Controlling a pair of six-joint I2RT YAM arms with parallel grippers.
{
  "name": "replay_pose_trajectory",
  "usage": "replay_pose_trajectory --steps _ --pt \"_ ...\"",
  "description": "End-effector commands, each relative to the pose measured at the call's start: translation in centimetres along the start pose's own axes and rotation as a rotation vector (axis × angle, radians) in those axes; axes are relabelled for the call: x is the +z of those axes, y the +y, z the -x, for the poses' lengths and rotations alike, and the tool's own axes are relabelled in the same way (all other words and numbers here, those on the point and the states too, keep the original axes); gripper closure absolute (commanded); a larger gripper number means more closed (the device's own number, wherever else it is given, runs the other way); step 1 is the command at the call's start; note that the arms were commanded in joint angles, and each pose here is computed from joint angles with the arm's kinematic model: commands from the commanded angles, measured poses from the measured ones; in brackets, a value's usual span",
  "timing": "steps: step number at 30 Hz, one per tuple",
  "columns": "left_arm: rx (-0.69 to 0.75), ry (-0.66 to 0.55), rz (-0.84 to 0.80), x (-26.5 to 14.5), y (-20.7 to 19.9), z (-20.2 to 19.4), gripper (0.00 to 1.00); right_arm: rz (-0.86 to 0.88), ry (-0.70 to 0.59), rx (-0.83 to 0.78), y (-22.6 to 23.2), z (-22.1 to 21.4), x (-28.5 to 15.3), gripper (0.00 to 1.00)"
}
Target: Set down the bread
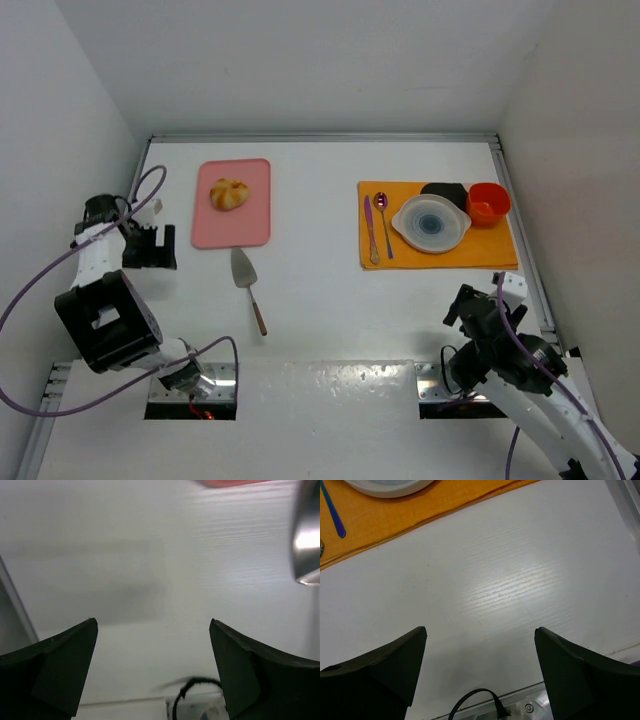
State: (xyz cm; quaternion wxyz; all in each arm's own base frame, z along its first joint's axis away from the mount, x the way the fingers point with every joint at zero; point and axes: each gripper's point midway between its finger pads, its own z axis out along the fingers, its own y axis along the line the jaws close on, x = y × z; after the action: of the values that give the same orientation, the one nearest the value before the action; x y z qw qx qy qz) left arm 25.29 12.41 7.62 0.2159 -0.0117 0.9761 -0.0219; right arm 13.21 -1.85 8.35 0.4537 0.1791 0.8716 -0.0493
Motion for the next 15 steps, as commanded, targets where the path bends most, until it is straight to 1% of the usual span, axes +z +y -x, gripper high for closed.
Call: replay_pose_trajectory --steps 1,2,3,4,5,6,7,8,10,11,12,13,14,15 --pt "0.273 -0.277 0.020 -10.4 -3.8 10.2 0.01 -0.018 0.025 -0.034 -0.5 -0.1 -0.4 0.11" --pt "0.344 -0.367 0.010 -13.7 -5.7 12.5 0.01 -0.021 0.028 -0.046 -0.4 0.0 -0.4 0.11" --pt "0.412 -0.493 0.027 -18.1 -7.6 14.4 0.01 -0.027 0.041 -0.064 -0.5 -0.2 -0.4 0.11" --pt "0.516 -0.591 0.001 -21.0 -10.4 15.8 0.01 -0.033 0.054 -0.079 -0.5 -0.3 -0.3 0.11" --pt "0.585 -0.735 -0.019 -24.8 -12.5 17.8 0.01 -0.041 0.065 -0.092 -0.4 -0.4 -0.3 0.11" --pt "0.613 -0.785 -0.063 -25.7 -14.0 18.2 0.01 -0.054 0.084 -0.112 -0.5 -0.7 -0.2 0.11" --pt "0.688 -0.800 -0.136 -25.4 -16.3 18.5 0.01 -0.061 0.092 -0.122 -0.5 -0.7 -0.2 0.11" --pt "0.713 -0.746 -0.224 -23.2 -18.2 17.8 0.01 -0.057 0.095 -0.122 -0.2 -0.7 -0.1 0.11" --pt "0.716 -0.602 -0.316 -19.8 -21.2 16.2 0.01 -0.066 0.134 -0.168 0.0 -1.1 0.0 0.11" --pt "0.770 -0.424 -0.383 -16.4 -24.5 13.1 0.08 -0.052 0.139 -0.162 0.5 -1.0 0.0 0.11" --pt "0.768 -0.355 -0.382 -14.9 -25.7 11.7 0.17 -0.073 0.158 -0.182 0.5 -0.9 0.0 0.11" --pt "0.758 -0.301 -0.373 -13.6 -26.5 10.2 0.18 -0.063 0.177 -0.182 0.9 -1.1 -0.1 0.11" --pt "0.760 -0.203 -0.336 -11.2 -27.5 7.3 0.21 -0.064 0.191 -0.188 1.1 -1.1 -0.2 0.11" --pt "0.756 -0.144 -0.305 -9.5 -27.6 6.1 0.22 -0.061 0.194 -0.192 1.3 -0.9 -0.2 0.11"
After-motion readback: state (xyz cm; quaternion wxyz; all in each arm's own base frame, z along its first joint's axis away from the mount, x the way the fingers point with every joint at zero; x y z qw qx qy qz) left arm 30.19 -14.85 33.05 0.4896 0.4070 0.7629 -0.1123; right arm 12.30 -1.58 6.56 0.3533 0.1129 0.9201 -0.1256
